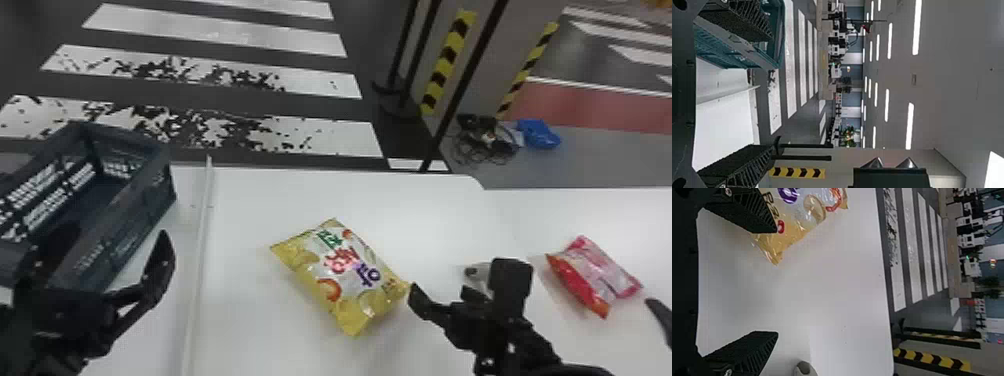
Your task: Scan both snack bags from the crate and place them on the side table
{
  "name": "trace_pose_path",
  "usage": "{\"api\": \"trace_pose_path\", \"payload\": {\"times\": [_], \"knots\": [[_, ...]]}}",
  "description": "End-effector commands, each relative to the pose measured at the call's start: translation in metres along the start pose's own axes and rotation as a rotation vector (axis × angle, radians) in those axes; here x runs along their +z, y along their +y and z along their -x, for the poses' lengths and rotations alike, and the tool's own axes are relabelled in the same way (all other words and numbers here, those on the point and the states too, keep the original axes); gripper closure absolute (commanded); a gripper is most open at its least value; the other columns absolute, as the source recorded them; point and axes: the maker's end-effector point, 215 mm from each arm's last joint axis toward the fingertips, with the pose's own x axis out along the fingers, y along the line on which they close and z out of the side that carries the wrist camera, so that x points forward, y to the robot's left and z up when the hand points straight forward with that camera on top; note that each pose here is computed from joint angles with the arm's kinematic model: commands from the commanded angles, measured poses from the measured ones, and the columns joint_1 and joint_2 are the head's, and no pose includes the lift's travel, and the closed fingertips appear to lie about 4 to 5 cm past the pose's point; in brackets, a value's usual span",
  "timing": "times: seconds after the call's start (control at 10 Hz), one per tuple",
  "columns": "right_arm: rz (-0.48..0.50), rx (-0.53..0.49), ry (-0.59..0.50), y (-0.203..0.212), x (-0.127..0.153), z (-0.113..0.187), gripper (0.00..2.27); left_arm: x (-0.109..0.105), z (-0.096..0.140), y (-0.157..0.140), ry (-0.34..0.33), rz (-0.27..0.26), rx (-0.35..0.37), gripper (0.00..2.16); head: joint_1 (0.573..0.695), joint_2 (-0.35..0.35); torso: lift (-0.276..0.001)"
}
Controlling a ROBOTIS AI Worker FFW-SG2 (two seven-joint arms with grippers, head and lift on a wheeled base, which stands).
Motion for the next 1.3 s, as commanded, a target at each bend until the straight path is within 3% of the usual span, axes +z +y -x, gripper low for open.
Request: {"api": "trace_pose_path", "payload": {"times": [0.0, 0.3, 0.5, 0.9, 1.2], "knots": [[-0.068, 0.100, 0.080, 0.019, -0.009, 0.011, 0.08, -0.005, 0.006, 0.001, 0.009, 0.010, 0.007, 0.02, 0.695, -0.200, -0.095], [-0.227, 0.292, 0.130, 0.049, 0.012, 0.025, 0.08, -0.010, 0.007, -0.006, 0.018, 0.023, -0.009, 0.02, 0.695, -0.157, -0.095], [-0.326, 0.377, 0.160, 0.055, 0.022, 0.018, 0.08, -0.017, 0.008, -0.012, 0.029, 0.033, -0.017, 0.03, 0.695, -0.142, -0.095], [-0.422, 0.412, 0.212, 0.055, 0.016, -0.017, 0.09, -0.021, 0.008, -0.016, 0.036, 0.041, -0.022, 0.03, 0.695, -0.145, -0.095], [-0.428, 0.393, 0.242, 0.050, 0.005, -0.030, 0.09, -0.024, 0.008, -0.017, 0.042, 0.043, -0.022, 0.03, 0.695, -0.142, -0.095]]}}
